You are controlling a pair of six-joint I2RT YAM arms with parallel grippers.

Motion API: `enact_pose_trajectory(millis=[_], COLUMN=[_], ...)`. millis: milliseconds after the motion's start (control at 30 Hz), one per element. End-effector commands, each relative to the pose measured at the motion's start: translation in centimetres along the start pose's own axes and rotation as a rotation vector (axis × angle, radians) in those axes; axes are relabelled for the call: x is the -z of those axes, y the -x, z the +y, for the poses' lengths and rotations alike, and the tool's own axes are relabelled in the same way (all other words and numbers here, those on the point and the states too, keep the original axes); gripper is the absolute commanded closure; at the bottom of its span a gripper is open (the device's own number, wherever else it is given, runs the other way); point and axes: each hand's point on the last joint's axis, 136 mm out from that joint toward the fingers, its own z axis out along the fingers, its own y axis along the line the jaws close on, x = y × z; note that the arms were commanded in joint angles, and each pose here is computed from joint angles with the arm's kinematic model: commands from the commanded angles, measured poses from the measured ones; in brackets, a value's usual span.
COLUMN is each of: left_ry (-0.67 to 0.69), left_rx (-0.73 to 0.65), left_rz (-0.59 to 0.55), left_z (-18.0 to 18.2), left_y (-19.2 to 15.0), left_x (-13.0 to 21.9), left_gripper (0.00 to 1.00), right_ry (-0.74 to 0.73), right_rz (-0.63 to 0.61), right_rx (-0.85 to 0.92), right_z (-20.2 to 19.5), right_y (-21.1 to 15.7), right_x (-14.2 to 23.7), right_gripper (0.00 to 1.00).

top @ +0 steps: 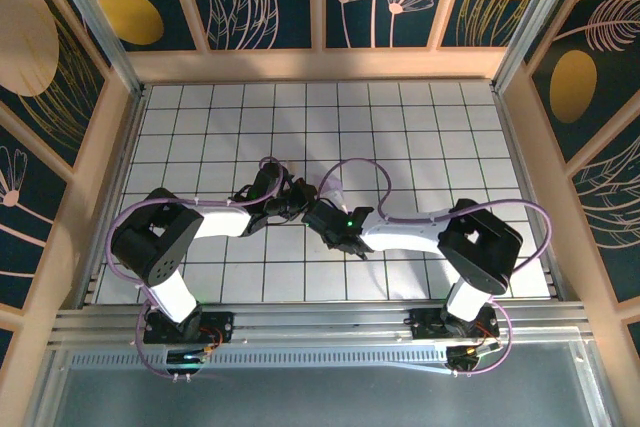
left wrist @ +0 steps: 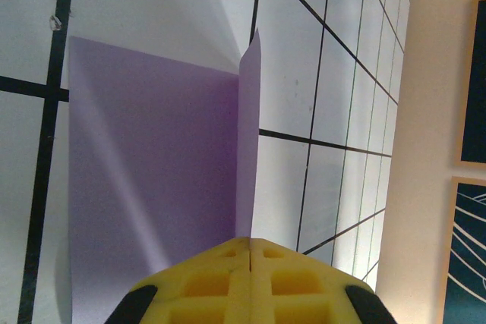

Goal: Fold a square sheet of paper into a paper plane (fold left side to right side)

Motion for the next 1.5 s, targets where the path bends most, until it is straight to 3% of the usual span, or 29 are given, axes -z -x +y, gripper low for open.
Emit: enact_pose_trajectory(millis=[0, 300, 467, 633, 767, 900, 1067, 1267, 1467], left_ry=[-0.015, -0.013, -0.013, -0.025, -0.019, -0.019, -0.053, -0.054, -0.044], left_rx=[0.005, 0.0, -0.013, -0.006, 0.014, 0.008, -0.016, -0.019, -0.029], left_rz=[-0.002, -0.011, -0.047, -0.148, -0.227, -0.211, -0.116, -0.037, 0.012], left_z=[-1.2, -1.3, -1.5, -1.5, -0.5, 0.1, -0.4, 0.1, 0.0], left_y=[0.1, 0.3, 1.0, 2.7, 4.0, 3.7, 2.7, 1.5, 0.4], left_x=[0.1, 0.3, 1.1, 3.6, 5.7, 5.8, 4.1, 2.5, 1.1], left_gripper=[1.0, 0.95, 0.73, 0.51, 0.45, 0.47, 0.58, 0.66, 0.67], right_ry=[-0.025, -0.031, -0.03, -0.014, 0.086, 0.275, 0.513, 0.668, 0.722], right_rz=[-0.036, -0.019, -0.011, 0.005, 0.006, 0.006, 0.03, 0.056, 0.078], right_rx=[0.016, 0.028, 0.038, 0.044, 0.004, -0.041, -0.14, -0.223, -0.262], right_z=[0.2, 0.1, 0.1, -0.1, 0.3, 1.3, 1.1, 0.4, -0.1], right_y=[0.9, 0.3, -0.2, -0.5, 0.0, 0.6, 0.8, 0.6, 0.3], right_x=[0.0, -0.5, -0.7, -0.9, -0.5, 0.4, 1.4, 1.8, 1.3], right_gripper=[0.66, 0.82, 0.95, 1.0, 1.0, 1.0, 1.0, 1.0, 1.0])
